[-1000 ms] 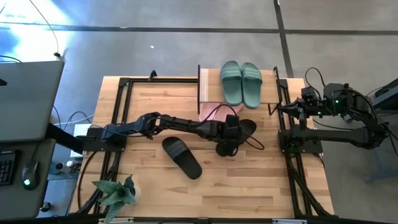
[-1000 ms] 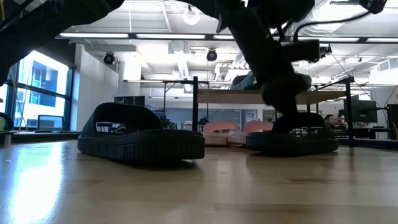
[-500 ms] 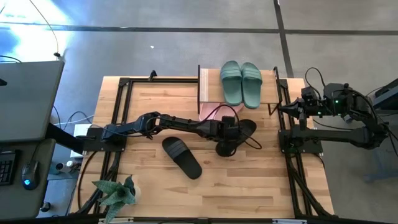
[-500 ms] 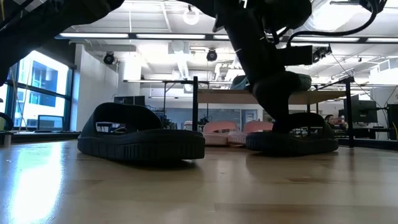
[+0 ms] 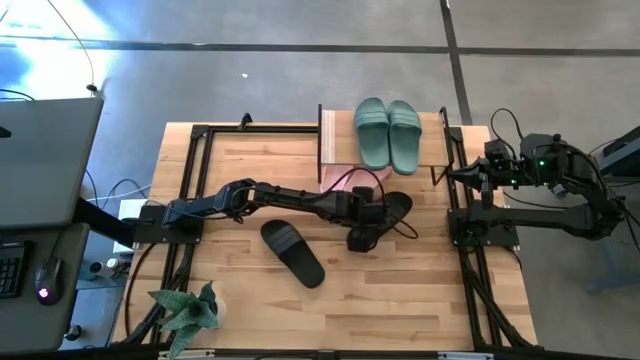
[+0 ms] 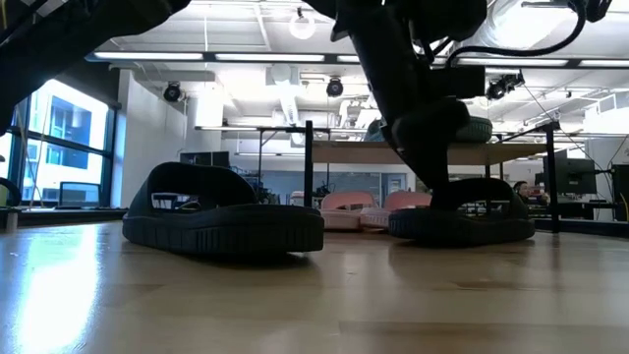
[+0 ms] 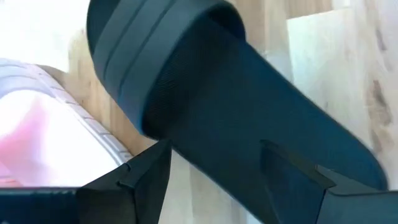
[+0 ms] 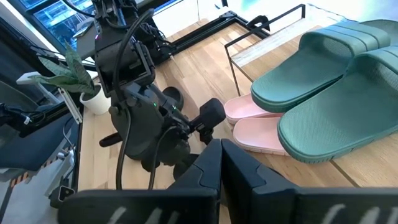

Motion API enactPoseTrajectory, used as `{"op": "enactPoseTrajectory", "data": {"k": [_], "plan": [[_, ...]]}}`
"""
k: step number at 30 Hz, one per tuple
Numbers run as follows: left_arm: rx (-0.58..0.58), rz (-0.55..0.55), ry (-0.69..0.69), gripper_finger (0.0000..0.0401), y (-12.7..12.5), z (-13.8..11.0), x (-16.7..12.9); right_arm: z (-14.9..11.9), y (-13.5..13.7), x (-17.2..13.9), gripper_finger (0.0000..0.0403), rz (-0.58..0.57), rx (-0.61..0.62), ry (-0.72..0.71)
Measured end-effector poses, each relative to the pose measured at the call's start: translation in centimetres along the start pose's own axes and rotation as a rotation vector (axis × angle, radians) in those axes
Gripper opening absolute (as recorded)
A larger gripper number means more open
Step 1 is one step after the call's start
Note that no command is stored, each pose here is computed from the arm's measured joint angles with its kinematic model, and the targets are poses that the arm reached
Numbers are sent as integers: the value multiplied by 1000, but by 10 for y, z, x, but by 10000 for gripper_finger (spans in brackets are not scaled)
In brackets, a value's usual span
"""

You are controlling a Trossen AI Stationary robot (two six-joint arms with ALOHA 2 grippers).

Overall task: Pick and place slides into the shelf
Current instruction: Move the black slide to the top right of the table

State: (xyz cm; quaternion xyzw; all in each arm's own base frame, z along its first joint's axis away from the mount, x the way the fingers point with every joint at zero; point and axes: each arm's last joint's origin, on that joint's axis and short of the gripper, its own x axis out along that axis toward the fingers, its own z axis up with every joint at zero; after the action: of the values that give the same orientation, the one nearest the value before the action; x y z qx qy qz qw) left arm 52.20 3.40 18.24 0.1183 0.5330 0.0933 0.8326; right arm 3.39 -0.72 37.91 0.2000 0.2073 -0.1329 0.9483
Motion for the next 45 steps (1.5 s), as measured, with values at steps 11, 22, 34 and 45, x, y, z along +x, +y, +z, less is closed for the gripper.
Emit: {"op": "enactPoseTrajectory", "data": {"k": [11,22,34,45], "plan": [[-65,-52,5,227,1,-1,-6,0,0,0,2,0,0,0],[-139,-137,-21,227,8,3,-42,0,0,0,2,0,0,-1],[-149,-226,-60,227,8,5,-84,0,0,0,2,0,0,0],[-128,-270,-68,227,4,3,-116,0,0,0,2,0,0,0]]}}
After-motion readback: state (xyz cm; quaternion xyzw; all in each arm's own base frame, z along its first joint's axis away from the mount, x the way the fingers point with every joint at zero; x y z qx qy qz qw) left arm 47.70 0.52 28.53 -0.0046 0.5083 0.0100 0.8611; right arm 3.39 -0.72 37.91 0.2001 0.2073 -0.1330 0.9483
